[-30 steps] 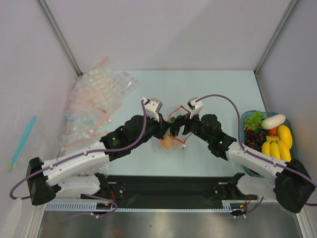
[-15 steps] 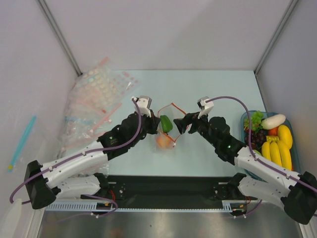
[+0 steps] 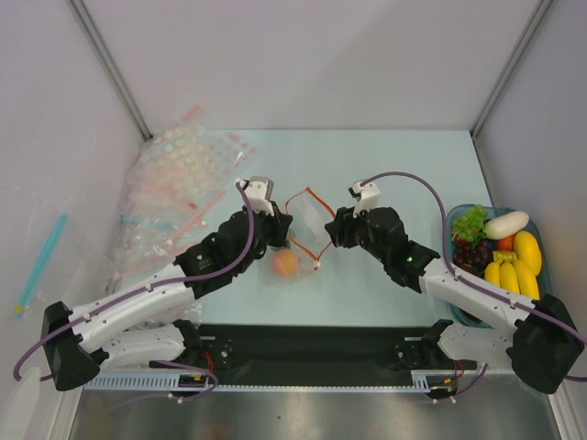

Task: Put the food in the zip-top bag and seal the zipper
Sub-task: Place the fake vegetable in the zipper food storage bag, then adjust the zipper food storage bag at the center of the board.

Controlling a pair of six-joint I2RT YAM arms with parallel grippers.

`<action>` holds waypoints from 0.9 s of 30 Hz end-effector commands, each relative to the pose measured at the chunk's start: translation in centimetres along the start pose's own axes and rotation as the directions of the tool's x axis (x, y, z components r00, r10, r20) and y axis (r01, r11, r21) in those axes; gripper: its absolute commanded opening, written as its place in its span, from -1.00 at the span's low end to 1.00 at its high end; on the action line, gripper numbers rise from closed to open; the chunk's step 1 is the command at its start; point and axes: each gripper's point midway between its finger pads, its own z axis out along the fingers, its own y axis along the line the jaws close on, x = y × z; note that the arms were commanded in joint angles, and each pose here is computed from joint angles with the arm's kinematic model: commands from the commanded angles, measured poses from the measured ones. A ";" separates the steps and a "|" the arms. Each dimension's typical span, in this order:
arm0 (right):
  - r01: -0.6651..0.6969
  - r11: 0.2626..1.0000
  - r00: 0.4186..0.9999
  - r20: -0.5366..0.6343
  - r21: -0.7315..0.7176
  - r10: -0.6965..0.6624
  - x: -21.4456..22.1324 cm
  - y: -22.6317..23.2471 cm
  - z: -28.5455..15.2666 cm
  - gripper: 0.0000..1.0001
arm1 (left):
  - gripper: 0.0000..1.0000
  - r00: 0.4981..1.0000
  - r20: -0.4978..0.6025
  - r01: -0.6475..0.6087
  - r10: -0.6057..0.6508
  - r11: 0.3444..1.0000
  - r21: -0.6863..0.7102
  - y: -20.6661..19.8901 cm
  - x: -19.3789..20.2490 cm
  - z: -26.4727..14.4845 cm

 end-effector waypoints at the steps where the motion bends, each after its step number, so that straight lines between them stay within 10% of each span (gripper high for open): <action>1: 0.003 1.000 0.998 0.055 -0.021 -0.001 -2.5 0.9 -0.4 -0.03 | -0.99 0.998 0.049 0.029 -0.029 1.000 -0.001 0.0 -1.4 -0.3; 11: 0.013 0.995 0.994 0.111 -0.101 -0.002 -3.7 2.2 -1.7 -0.92 | -0.99 1.000 0.007 -0.012 0.012 0.999 0.040 -1.0 -0.4 0.5; 22: 0.026 0.987 0.976 0.218 -0.159 0.010 -5.4 2.8 -4.1 -0.85 | -0.99 0.998 -0.046 -0.036 0.040 0.996 0.083 -2.2 0.5 1.3; 27: 0.025 0.992 0.984 0.179 -0.126 -0.002 -4.8 2.3 -3.4 -0.37 | -0.99 0.999 0.007 -0.045 0.045 0.999 -0.017 -0.1 -1.5 0.1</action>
